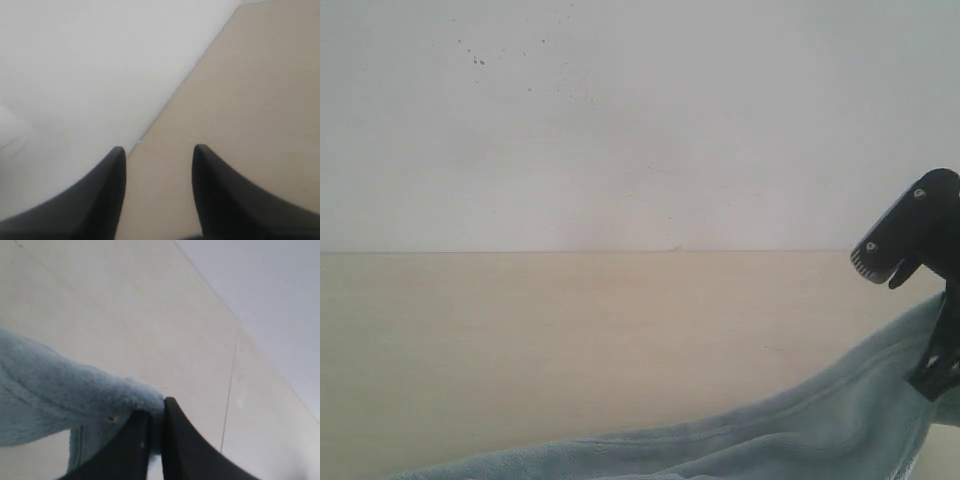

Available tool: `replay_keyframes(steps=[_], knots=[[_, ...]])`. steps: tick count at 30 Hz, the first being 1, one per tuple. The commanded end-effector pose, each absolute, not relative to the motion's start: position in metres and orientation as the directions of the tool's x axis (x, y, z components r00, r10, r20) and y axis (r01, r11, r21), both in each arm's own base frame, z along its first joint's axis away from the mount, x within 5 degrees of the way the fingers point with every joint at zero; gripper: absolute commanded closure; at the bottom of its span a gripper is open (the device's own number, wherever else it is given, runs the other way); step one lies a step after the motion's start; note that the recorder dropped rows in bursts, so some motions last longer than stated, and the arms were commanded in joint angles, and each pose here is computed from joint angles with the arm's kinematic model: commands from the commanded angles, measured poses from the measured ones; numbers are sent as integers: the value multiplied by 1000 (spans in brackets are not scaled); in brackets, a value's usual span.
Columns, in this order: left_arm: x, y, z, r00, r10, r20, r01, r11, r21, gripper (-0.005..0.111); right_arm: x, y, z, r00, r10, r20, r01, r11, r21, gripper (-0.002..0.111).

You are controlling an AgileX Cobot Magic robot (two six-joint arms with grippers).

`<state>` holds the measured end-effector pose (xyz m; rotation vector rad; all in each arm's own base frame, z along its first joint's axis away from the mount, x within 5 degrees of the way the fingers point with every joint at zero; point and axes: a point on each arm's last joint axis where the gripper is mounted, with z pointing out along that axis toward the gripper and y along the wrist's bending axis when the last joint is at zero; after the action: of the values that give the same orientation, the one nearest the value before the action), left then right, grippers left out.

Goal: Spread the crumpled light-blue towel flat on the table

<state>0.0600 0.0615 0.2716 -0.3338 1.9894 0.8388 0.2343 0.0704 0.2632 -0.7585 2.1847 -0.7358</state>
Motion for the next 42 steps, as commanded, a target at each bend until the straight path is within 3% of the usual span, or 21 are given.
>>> replay_keyframes(steps=[1, 8, 18, 24, 42], knots=[[69, 42, 281, -488, 139, -862, -339, 879, 334, 66, 231, 78, 260, -567, -701, -433, -394, 692, -605, 101], [86, 13, 295, -369, 231, -900, -54, 962, 269, 66, 226, 97, 253, -445, -781, -439, -594, 624, -508, 101], [130, -5, 282, -409, 225, -885, 81, 974, 210, 66, 226, 98, 254, -437, -780, -448, -595, 624, -507, 101], [157, -23, 253, -530, 385, -755, 270, 921, 281, 66, 228, 100, 255, -417, -777, -471, -594, 626, -505, 101], [206, -42, 191, -641, 453, -620, 396, 887, 239, 66, 229, 104, 257, -395, -765, -509, -591, 636, -497, 101]])
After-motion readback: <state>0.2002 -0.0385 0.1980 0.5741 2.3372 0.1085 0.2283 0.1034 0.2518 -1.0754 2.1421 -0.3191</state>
